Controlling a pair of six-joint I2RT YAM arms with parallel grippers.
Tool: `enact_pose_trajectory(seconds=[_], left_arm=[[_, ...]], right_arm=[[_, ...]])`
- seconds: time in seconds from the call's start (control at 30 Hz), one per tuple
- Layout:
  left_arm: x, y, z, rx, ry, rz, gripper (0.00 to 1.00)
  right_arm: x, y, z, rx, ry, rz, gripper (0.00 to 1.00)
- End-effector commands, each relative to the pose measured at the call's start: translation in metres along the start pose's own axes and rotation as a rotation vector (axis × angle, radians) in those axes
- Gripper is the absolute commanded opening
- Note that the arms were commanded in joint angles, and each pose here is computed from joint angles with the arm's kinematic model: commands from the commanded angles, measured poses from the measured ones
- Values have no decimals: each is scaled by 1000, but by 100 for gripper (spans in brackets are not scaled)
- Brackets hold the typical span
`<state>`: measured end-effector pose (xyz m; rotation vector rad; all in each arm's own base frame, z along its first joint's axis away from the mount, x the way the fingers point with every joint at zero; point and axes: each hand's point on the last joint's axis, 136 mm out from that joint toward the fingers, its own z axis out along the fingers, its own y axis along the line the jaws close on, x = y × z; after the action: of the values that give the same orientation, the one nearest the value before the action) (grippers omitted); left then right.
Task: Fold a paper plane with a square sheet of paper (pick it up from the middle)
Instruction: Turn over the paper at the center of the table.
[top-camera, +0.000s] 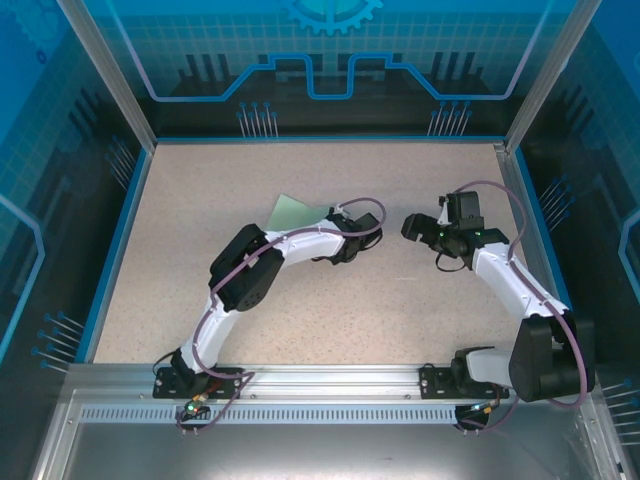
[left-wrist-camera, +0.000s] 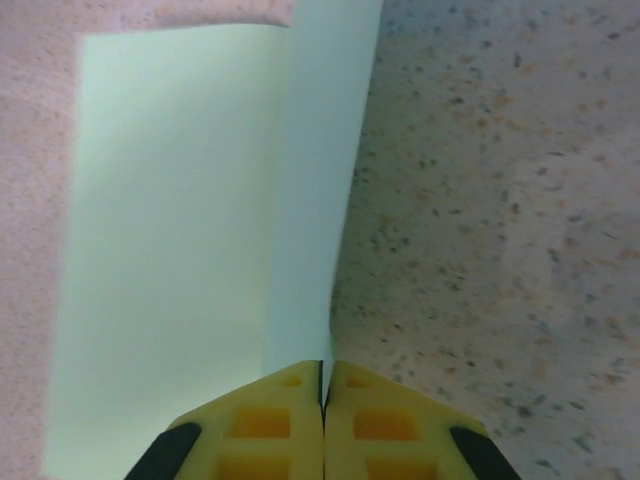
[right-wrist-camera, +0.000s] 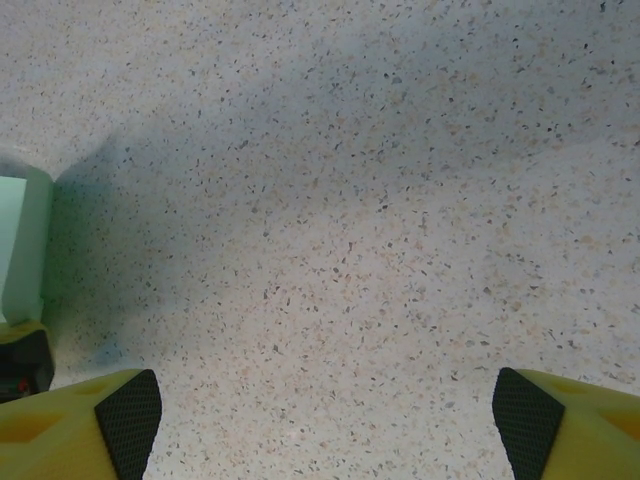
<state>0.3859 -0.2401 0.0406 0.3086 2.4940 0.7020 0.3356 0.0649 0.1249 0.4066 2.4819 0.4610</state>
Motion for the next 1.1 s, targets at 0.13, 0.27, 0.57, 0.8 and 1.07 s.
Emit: enact_pose_trajectory(seconds=[0.13, 0.27, 0.57, 0.8, 1.07], left_arm=[[6, -24, 4, 81, 41, -46, 14], [4, -30, -5, 140, 56, -65, 28], [-21, -31, -110, 662, 34, -246, 60], [-20, 6, -120, 919, 69, -482, 68], [26, 53, -44, 850, 236, -804, 59]], right_arm=[[0, -5, 6, -3, 15, 24, 90], [0, -4, 6, -4, 22, 28, 90], [-1, 4, 5, -38, 38, 19, 90], [5, 48, 19, -116, 101, -54, 90], [55, 176, 76, -271, 312, -207, 72]])
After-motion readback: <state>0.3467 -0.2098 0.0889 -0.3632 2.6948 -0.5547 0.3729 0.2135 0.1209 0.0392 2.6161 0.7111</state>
